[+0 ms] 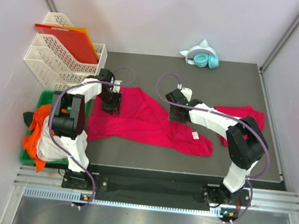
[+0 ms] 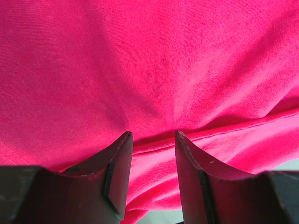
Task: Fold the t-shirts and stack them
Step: Fold the flattened tshirt in 1/3 of the way
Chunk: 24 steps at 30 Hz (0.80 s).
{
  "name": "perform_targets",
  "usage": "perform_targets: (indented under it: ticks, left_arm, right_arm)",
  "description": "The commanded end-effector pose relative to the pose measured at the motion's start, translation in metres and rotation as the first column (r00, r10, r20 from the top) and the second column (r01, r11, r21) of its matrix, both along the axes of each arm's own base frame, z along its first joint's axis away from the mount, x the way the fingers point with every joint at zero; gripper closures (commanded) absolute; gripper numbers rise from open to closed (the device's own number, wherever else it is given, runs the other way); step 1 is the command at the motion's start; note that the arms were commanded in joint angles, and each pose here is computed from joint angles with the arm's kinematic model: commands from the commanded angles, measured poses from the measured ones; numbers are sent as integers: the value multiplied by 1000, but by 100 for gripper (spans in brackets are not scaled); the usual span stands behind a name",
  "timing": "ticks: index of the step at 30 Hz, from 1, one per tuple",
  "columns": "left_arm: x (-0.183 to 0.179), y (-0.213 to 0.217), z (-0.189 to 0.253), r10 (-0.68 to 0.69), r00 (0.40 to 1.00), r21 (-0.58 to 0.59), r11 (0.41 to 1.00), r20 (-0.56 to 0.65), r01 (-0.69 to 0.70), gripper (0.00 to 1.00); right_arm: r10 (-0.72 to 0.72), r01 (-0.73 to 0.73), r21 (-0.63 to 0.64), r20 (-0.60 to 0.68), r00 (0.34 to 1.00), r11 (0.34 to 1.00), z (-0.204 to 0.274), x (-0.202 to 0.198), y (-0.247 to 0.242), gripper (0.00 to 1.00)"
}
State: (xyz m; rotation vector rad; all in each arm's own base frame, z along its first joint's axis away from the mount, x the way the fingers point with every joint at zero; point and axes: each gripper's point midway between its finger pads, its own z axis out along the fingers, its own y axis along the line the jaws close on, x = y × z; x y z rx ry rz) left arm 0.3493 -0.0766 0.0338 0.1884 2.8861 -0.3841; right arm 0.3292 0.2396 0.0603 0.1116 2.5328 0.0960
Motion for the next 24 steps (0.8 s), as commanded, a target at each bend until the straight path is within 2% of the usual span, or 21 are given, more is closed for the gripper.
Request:
perform_targets:
  ticks: [1,10,11,14,24]
  left_arm:
    - [2,-1,15,-14,999,-14,1000,44,15,54]
    - [1,0,14,-22,999,-8,1000,39,23,54]
    - [1,0,13,-24,999,-8,1000,39,24,54]
    - [1,0,13,-25,999,-7,1000,38,26,54]
    - [2,-1,12,-21,999,-15,1000,34,21,54]
  right_arm:
    - [-2,2,-8,22,1000,1000,-3,6,7,62]
    - [21,-21,-18,-43,999,1000,-24,1,13,70]
    - [22,-23,-20,-45,999,1000,-25,0,12,74]
    - [18,-19,-22,-31,999,1000,-21,-1,10,100]
    - [35,-28,-77,98,995,997,16,-2,16,100]
